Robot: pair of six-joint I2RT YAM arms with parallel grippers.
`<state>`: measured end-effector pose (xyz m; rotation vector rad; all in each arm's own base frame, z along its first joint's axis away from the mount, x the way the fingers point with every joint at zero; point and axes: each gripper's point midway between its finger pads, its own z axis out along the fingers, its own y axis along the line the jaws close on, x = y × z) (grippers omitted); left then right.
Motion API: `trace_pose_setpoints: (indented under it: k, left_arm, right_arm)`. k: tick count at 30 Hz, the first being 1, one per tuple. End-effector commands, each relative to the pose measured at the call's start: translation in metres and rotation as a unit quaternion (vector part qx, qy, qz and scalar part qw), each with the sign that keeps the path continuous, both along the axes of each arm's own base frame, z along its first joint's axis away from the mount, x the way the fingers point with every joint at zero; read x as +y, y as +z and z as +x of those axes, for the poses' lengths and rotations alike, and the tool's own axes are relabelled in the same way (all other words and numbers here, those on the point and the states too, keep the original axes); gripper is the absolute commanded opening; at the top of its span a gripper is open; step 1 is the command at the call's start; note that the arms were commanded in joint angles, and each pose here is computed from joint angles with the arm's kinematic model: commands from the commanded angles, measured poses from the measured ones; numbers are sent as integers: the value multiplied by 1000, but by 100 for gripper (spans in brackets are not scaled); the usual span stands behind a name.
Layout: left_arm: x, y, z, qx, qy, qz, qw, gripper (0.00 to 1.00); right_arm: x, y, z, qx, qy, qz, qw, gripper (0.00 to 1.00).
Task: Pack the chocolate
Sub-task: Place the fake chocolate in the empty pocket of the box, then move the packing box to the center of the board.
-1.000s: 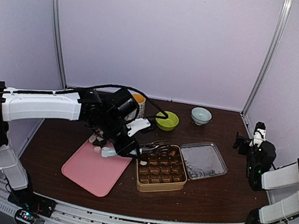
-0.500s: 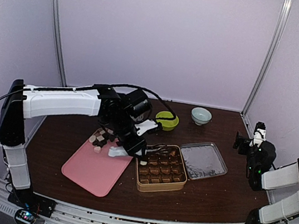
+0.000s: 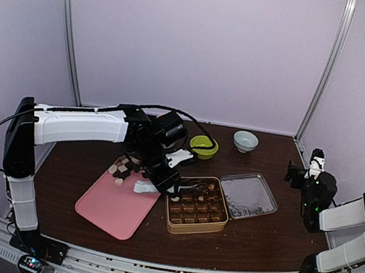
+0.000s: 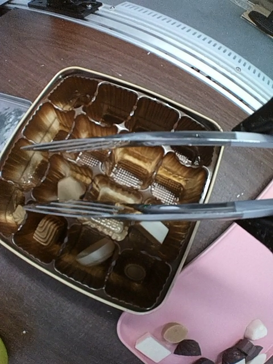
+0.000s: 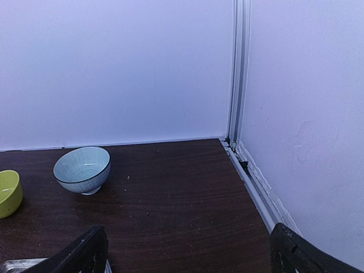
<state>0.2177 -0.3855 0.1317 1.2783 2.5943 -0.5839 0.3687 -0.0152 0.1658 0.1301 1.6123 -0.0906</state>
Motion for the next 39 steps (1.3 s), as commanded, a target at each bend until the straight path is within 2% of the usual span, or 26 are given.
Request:
trace_pose_setpoints:
  k: [1,4,7,10,13,17,22,26,32,39]
  left_arm:
    - [-6,13,4,-3,2,-22,1000,41]
    - [-6,13,4,-3,4,-21,1000,43]
    - [-3,27,11,-27,18,-25,999,39]
    - [9,48,24,-59,57,-33,996,37]
    - [31,67,43,-65,112,-48,990,36]
    - [60,78,60,-60,155,-64,984,33]
    - [86,70,70,-42,178,-33,983,27]
    - [73,76,89,-41,153,-41,987,26]
    - [46,31,114,-11,111,17,994,14]
    - [36,0,102,9,76,51,996,14]
  right_arm:
    - [-2,8,2,-15,-3,1,1000,100]
    - [-2,8,2,-14,-3,2,1000,100]
    - [-2,8,2,-14,-2,2,1000,100]
    - [-2,9,2,-15,-3,2,1000,100]
    - [-2,8,2,-14,-2,2,1000,100]
    - [-2,8,2,-15,-2,2,1000,100]
    - [-2,8,2,-14,-2,2,1000,100]
    - [-2,9,2,-15,-3,2,1000,100]
    - [-2,8,2,-15,-2,2,1000,100]
    - [-2,8,2,-14,-3,2,1000,100]
